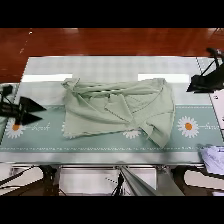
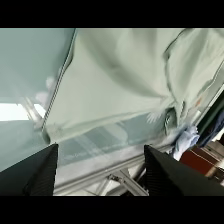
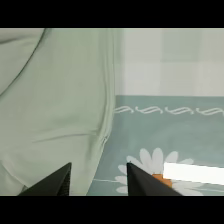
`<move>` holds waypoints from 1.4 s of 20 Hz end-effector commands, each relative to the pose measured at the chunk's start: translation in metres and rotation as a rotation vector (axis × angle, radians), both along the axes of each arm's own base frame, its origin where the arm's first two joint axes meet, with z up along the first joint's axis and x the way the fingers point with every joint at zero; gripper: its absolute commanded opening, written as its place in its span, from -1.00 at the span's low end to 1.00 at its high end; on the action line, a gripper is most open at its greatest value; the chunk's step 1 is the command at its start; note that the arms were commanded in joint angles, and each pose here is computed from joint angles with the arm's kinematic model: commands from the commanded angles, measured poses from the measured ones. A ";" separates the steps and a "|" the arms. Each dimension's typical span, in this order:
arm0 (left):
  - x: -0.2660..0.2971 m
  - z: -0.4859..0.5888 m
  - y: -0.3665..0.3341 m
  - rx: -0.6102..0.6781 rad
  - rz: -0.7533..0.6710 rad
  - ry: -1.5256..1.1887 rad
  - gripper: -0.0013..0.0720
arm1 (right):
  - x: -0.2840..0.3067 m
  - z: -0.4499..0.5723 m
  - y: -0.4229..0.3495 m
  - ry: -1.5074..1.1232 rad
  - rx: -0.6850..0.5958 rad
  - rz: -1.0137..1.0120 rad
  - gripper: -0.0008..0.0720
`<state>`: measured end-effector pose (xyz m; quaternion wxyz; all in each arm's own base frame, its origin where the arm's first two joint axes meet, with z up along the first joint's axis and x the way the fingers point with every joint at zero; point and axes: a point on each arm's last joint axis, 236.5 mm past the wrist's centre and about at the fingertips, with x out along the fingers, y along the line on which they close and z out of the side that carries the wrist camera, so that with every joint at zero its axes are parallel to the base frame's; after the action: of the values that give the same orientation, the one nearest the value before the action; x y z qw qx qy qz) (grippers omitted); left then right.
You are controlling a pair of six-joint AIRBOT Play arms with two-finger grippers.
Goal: Fold the shirts.
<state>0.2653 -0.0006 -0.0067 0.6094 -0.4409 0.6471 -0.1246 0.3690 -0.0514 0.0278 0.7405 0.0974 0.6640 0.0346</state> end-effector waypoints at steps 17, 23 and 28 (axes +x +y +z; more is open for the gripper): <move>-0.012 -0.115 -0.105 -0.012 0.020 0.161 0.37 | -0.031 -0.038 0.013 0.049 0.057 0.003 0.22; -0.017 -0.111 -0.110 -0.028 -0.061 0.110 -0.90 | -0.040 -0.044 -0.013 0.064 0.052 -0.069 0.22; -0.017 -0.111 -0.110 -0.027 -0.072 0.097 -0.90 | -0.061 -0.067 -0.007 0.068 0.334 -0.272 0.61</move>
<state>0.2484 -0.1094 -0.1178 0.5633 -0.4354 0.6907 -0.1264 0.3145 -0.0652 -0.0300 0.7003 0.2261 0.6764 0.0292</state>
